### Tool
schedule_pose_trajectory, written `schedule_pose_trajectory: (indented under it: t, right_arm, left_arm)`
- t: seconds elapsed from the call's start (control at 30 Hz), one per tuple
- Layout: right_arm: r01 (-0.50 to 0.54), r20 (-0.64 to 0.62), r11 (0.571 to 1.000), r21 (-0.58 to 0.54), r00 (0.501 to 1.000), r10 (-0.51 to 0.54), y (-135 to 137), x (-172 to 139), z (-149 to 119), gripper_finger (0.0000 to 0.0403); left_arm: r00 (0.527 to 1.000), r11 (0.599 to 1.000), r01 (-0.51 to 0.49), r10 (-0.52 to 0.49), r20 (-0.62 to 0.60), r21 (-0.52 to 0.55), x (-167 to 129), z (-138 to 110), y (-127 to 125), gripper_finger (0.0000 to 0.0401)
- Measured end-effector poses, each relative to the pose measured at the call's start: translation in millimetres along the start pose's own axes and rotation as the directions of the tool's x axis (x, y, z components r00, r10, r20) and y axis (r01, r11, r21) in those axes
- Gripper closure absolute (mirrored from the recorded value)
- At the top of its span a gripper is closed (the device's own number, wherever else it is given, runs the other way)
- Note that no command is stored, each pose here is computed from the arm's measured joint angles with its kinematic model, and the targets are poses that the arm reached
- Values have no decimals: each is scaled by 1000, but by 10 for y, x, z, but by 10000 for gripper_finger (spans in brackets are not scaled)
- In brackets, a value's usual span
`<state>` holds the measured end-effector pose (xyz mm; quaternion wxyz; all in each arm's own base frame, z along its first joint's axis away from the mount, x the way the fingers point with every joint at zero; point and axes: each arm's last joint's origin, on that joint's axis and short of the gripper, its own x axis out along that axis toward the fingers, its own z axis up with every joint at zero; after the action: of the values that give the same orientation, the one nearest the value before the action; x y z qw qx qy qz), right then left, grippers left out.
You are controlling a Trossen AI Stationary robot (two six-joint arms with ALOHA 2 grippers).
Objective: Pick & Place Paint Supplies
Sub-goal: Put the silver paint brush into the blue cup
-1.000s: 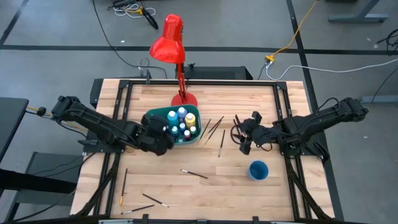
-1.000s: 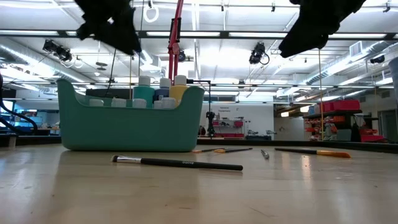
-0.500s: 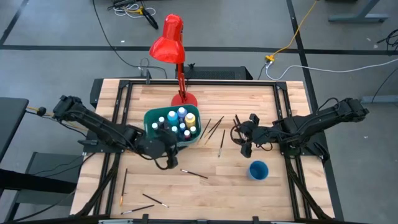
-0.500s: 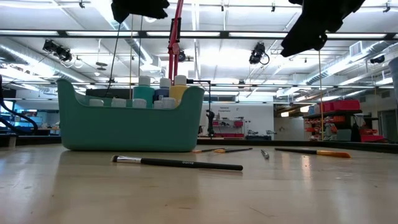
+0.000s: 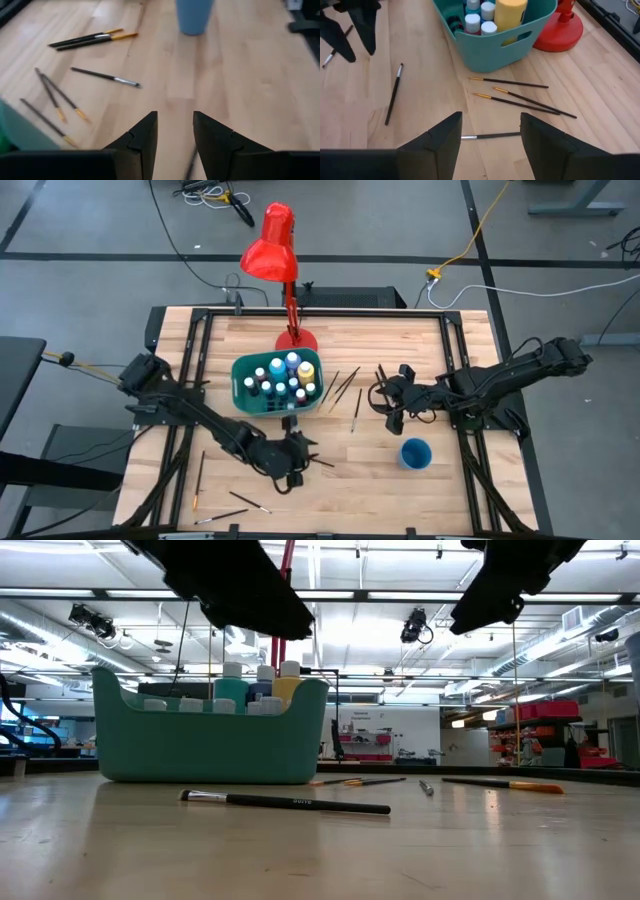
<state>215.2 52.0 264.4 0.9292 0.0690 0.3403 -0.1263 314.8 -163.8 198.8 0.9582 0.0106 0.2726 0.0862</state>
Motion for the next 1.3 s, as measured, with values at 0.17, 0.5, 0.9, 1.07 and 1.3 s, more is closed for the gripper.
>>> schedule_pose_trajectory:
  t: [0.17,0.5,0.9,1.07,1.3]
  right_arm:
    - [2,-6,1000,-2,1000,-2,4,12,-5,197]
    - [3,-5,1000,-11,1000,-3,4,12,-4,197]
    - [4,-2,1000,-20,1000,-4,4,12,-1,197]
    - [2,3,1000,-18,1000,-1,6,12,3,197]
    - [-1,9,1000,-19,1000,1,8,11,9,197]
  left_arm:
    - [999,998,-43,43,13,44,-99,42,31,272]
    - [994,999,28,-23,104,-45,-266,-351,8,272]
    - [929,951,256,-194,315,-171,-82,-957,205,272]
    - [941,966,230,-189,279,-121,148,-1002,73,272]
    - [965,983,182,-177,194,-5,247,-1060,54,272]
